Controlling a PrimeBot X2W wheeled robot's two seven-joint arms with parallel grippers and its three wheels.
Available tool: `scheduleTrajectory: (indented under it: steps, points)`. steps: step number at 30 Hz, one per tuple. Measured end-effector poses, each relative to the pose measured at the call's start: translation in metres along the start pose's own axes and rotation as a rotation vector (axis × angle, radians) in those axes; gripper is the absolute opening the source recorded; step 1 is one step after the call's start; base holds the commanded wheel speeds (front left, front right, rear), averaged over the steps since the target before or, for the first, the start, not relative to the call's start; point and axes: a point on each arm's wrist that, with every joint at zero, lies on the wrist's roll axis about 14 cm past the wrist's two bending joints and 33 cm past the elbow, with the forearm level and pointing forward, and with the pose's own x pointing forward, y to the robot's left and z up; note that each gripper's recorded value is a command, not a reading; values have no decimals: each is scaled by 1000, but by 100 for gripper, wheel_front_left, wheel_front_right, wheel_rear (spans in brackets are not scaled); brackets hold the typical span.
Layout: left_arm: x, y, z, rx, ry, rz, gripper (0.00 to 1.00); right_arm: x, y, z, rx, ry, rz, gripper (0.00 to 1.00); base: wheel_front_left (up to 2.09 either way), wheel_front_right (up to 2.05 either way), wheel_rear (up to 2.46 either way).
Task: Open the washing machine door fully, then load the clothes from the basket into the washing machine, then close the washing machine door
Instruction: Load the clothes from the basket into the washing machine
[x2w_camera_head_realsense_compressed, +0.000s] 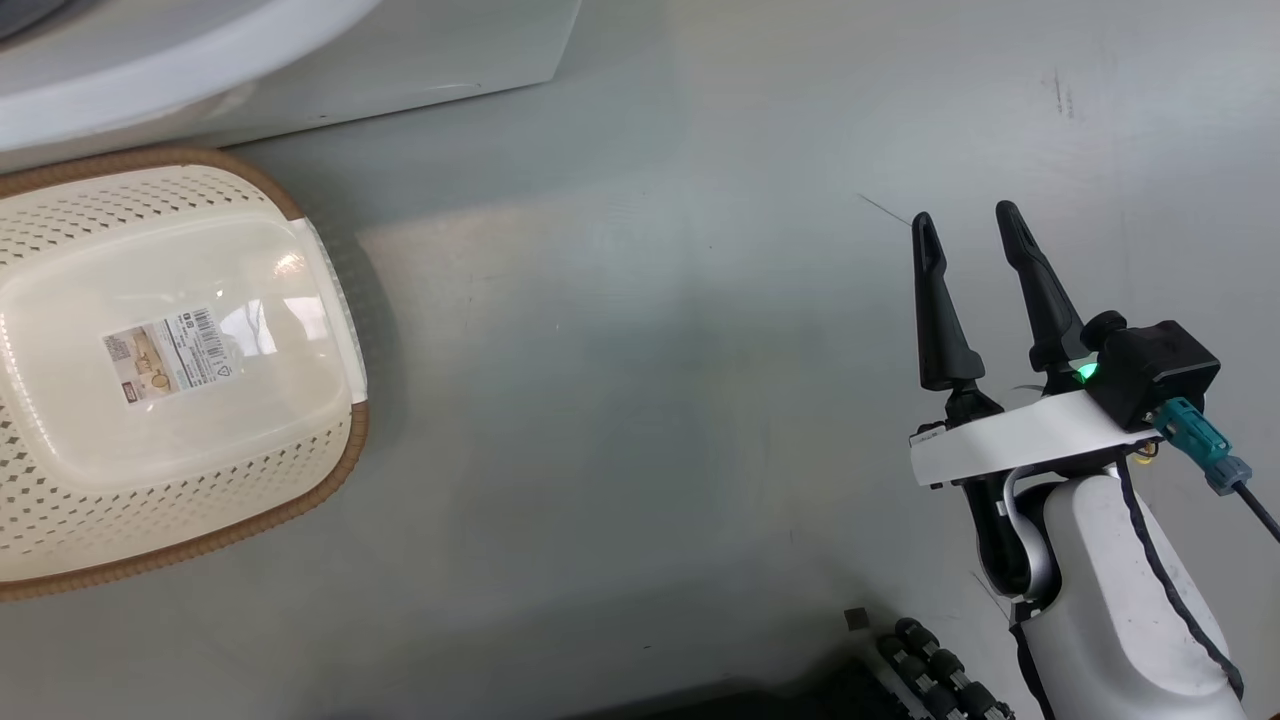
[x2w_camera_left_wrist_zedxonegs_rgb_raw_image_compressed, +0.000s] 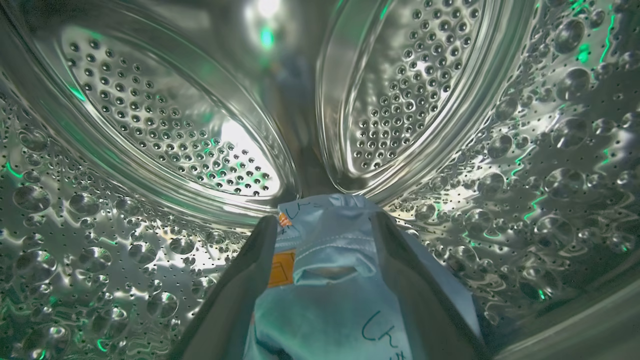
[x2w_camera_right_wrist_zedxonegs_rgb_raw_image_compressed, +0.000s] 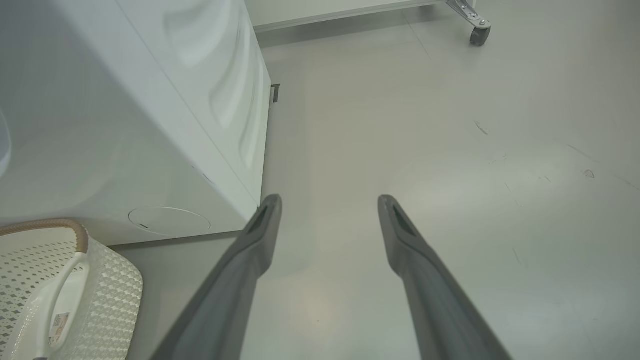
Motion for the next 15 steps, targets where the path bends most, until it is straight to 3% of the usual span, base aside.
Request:
scheduleTrajectory:
  steps: [15]
  points:
    - [-53, -20, 2, -47, 43, -4, 100, -5, 10, 39, -24, -91, 26, 100, 0, 0, 0]
